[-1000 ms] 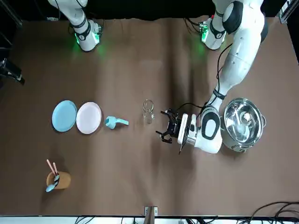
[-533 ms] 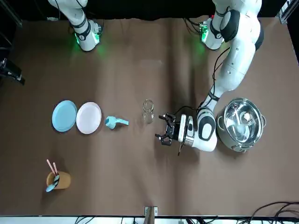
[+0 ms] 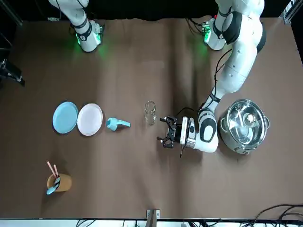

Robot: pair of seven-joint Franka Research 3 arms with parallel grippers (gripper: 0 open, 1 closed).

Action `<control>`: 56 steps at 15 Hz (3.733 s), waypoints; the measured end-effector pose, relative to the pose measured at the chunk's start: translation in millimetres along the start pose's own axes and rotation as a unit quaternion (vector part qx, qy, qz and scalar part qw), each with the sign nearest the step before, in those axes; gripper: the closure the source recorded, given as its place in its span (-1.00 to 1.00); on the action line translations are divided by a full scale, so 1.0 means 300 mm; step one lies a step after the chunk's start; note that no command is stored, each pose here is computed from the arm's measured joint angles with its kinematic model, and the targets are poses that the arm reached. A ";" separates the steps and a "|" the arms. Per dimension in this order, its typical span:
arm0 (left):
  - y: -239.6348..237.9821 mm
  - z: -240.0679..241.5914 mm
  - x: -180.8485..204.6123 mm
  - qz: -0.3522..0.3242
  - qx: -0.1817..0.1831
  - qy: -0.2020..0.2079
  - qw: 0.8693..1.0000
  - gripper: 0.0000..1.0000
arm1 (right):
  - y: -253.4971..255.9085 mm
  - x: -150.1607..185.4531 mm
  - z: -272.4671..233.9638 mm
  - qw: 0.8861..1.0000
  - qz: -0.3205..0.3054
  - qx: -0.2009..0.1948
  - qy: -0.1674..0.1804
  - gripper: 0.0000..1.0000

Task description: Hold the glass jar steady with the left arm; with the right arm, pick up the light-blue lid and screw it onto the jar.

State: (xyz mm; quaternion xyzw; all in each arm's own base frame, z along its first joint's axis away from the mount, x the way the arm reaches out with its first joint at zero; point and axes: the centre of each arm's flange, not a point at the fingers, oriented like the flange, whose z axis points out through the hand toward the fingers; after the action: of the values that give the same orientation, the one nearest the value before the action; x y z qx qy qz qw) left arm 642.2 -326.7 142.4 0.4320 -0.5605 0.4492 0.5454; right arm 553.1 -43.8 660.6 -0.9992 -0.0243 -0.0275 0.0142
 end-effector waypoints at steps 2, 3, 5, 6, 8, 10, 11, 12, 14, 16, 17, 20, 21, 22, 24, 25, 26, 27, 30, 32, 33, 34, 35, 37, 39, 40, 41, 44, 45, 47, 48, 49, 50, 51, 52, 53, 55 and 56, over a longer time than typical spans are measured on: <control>0.008 0.003 -0.018 -0.005 0.000 0.000 1.000 -1.00 | 0.000 0.000 0.000 1.000 0.000 0.000 0.000 -1.00; 0.024 0.013 -0.059 -0.014 -0.002 0.000 1.000 -1.00 | 0.000 0.000 0.000 1.000 0.000 0.000 0.000 -1.00; 0.047 0.031 -0.112 -0.026 -0.004 0.000 1.000 -1.00 | 0.000 0.000 0.000 1.000 0.000 0.000 0.000 -1.00; 0.054 0.037 -0.135 -0.030 -0.003 -0.003 1.000 -1.00 | 0.000 0.000 0.000 1.000 0.000 0.000 0.000 -1.00; 0.061 0.042 -0.158 -0.034 -0.001 -0.006 0.999 -1.00 | 0.000 0.000 0.000 1.000 0.000 0.000 0.000 -1.00; 0.062 0.041 -0.173 -0.037 0.004 -0.013 0.999 -1.00 | 0.001 0.000 0.000 1.000 0.000 0.000 0.000 -1.00; 0.065 0.046 -0.185 -0.038 0.007 -0.018 0.999 -1.00 | 0.001 0.000 0.001 1.000 0.000 0.000 0.000 -1.00; 0.070 0.052 -0.200 -0.040 0.009 -0.023 0.999 -1.00 | 0.002 0.000 0.002 1.000 0.001 0.000 -0.001 -1.00; 0.081 0.068 -0.222 -0.039 0.008 -0.027 0.999 -1.00 | 0.002 0.001 0.004 1.000 0.001 0.000 -0.001 -1.00; 0.083 0.074 -0.227 -0.034 0.008 -0.029 0.999 -1.00 | -0.003 0.003 0.007 1.000 -0.001 0.001 -0.002 -1.00; 0.082 0.073 -0.227 -0.031 0.008 -0.029 0.999 -1.00 | -0.005 0.005 0.011 1.000 -0.001 0.001 -0.003 -1.00; 0.082 0.072 -0.228 -0.012 0.008 -0.030 0.999 -1.00 | -0.014 0.021 0.052 1.000 -0.004 0.003 -0.016 -1.00; 0.083 0.072 -0.228 -0.007 0.007 -0.031 0.999 -1.00 | -0.014 0.030 0.082 1.000 -0.004 0.004 -0.024 -1.00; 0.083 0.072 -0.229 -0.002 0.006 -0.031 0.999 -1.00 | -0.015 0.041 0.116 0.999 -0.004 0.008 -0.032 -1.00; 0.085 0.072 -0.231 0.009 0.002 -0.034 0.999 -0.99 | -0.019 0.066 0.182 0.999 0.000 0.035 -0.041 -1.00; 0.086 0.072 -0.232 0.016 0.001 -0.035 0.999 -0.99 | -0.023 0.072 0.215 0.997 0.003 0.053 -0.048 -1.00; 0.087 0.073 -0.232 0.023 -0.001 -0.035 0.999 -0.99 | -0.027 0.075 0.248 0.996 0.006 0.069 -0.054 -1.00; 0.093 0.077 -0.237 0.027 -0.005 -0.037 0.999 -0.99 | -0.034 0.084 0.326 0.995 0.012 0.088 -0.052 -1.00; 0.126 0.101 -0.262 0.021 -0.017 -0.039 0.999 -0.99 | -0.044 0.096 0.480 0.991 0.033 0.121 -0.036 -1.00; 0.140 0.123 -0.269 0.019 -0.022 -0.039 0.999 -0.99 | -0.087 0.095 0.573 0.988 0.041 0.142 -0.032 -1.00; 0.143 0.132 -0.268 0.019 -0.024 -0.039 0.999 -0.99 | -0.119 0.091 0.608 0.987 0.042 0.154 -0.034 -1.00; 0.146 0.142 -0.267 0.019 -0.026 -0.038 0.999 -0.99 | -0.145 0.087 0.632 0.985 0.043 0.164 -0.038 -1.00; 0.150 0.154 -0.266 0.019 -0.029 -0.037 0.999 -0.99 | -0.162 0.083 0.652 0.984 0.043 0.170 -0.042 -1.00; 0.161 0.187 -0.266 0.021 -0.037 -0.036 0.998 -0.99 | -0.191 0.080 0.691 0.981 0.043 0.179 -0.053 -1.00; 0.171 0.214 -0.265 0.031 -0.043 -0.036 0.998 -0.99 | -0.240 0.091 0.750 0.979 0.041 0.189 -0.062 -1.00; 0.176 0.227 -0.265 0.036 -0.047 -0.035 0.998 -0.99 | -0.269 0.098 0.792 0.978 0.039 0.194 -0.069 -1.00; 0.180 0.239 -0.264 0.039 -0.049 -0.035 0.997 -0.99 | -0.296 0.108 0.837 0.977 0.037 0.195 -0.074 -1.00; 0.196 0.269 -0.268 0.044 -0.057 -0.034 0.997 -0.99 | -0.369 0.125 0.968 0.975 0.032 0.197 -0.093 -1.00; 0.203 0.278 -0.271 0.046 -0.060 -0.033 0.997 -0.99 | -0.379 0.126 0.998 0.974 0.026 0.201 -0.097 -1.00; 0.220 0.292 -0.284 0.047 -0.064 -0.033 0.996 -0.99 | -0.389 0.127 1.040 0.970 0.028 0.219 -0.104 -1.00; 0.228 0.299 -0.293 0.046 -0.066 -0.033 0.996 -0.99 | -0.393 0.129 1.051 0.966 0.037 0.233 -0.106 -1.00; 0.235 0.305 -0.301 0.044 -0.067 -0.032 0.996 -0.99 | -0.395 0.130 1.054 0.963 0.043 0.244 -0.106 -1.00; 0.241 0.312 -0.306 0.043 -0.069 -0.032 0.996 -0.99 | -0.394 0.131 1.055 0.961 0.054 0.249 -0.107 -1.00; 0.250 0.331 -0.309 0.043 -0.073 -0.032 0.996 -0.99 | -0.386 0.135 1.054 0.957 0.102 0.247 -0.114 -1.00; 0.254 0.340 -0.311 0.042 -0.074 -0.031 0.996 -0.99 | -0.380 0.137 1.055 0.953 0.136 0.242 -0.117 -1.00; 0.258 0.347 -0.313 0.041 -0.074 -0.031 0.996 -0.99 | -0.373 0.138 1.059 0.947 0.179 0.237 -0.123 -1.00; 0.269 0.373 -0.315 0.038 -0.075 -0.027 0.996 -0.99 | -0.365 0.142 1.064 0.929 0.263 0.224 -0.134 -1.00; 0.276 0.390 -0.317 0.036 -0.075 -0.026 0.996 -0.99 | -0.363 0.145 1.066 0.917 0.304 0.218 -0.137 -1.00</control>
State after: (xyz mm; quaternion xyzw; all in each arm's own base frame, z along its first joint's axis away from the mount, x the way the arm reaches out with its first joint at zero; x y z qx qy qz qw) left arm 538.5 -422.7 44.6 0.3811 -0.6216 0.4138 0.5451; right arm 608.6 76.6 346.7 -0.9244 0.2738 0.1212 0.2360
